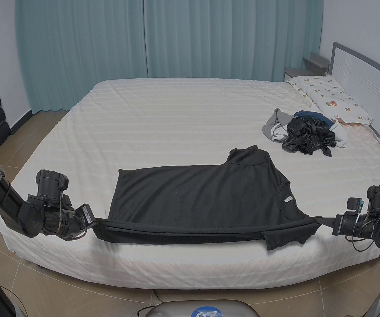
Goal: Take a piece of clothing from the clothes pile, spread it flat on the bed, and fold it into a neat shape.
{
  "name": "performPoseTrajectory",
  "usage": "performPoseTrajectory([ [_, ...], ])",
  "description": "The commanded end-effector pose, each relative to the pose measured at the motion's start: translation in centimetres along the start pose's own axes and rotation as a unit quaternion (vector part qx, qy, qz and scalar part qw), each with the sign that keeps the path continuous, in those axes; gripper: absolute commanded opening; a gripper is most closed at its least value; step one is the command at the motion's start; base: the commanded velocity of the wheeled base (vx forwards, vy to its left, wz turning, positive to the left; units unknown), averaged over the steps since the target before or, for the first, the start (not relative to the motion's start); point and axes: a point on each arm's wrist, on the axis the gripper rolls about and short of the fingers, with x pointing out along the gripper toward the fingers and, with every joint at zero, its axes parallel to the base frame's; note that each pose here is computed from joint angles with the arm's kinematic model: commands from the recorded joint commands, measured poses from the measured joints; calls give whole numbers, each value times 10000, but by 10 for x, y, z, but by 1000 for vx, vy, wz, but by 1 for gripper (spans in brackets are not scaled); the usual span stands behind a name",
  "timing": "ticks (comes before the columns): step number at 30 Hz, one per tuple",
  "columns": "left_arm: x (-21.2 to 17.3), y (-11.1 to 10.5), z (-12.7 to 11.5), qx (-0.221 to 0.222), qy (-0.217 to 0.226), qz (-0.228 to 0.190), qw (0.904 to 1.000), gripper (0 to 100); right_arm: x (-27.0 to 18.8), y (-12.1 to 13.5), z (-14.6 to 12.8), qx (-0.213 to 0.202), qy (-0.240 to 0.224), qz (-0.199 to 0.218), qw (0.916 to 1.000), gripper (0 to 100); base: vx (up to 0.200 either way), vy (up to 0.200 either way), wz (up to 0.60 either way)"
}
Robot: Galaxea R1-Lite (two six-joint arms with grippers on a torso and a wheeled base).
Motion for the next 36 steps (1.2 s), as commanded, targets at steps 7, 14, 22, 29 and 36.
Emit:
performPoseTrajectory([
  [7, 3, 2, -3, 5, 80, 35, 10000, 0, 5, -3, 1, 4, 17, 10, 10000, 0, 0, 0, 0],
  [14, 31, -4, 12, -14, 62, 22, 10000, 0, 30, -8, 15, -96, 51, 94, 9999, 0, 0, 0, 0],
  [22, 58, -11, 29, -430, -48, -56, 9990, 0, 54, -18, 32, 24, 288, 5, 9996, 0, 0, 0, 0],
  [29, 79, -9, 34, -467, -11, -31, 9989, 0, 74, -28, 39, 25, 294, -31, 9996, 0, 0, 0, 0],
  [36, 83, -12, 39, -621, -81, -77, 9980, 0, 86, -28, 54, 294, 48, -113, 9995, 0, 0, 0, 0],
])
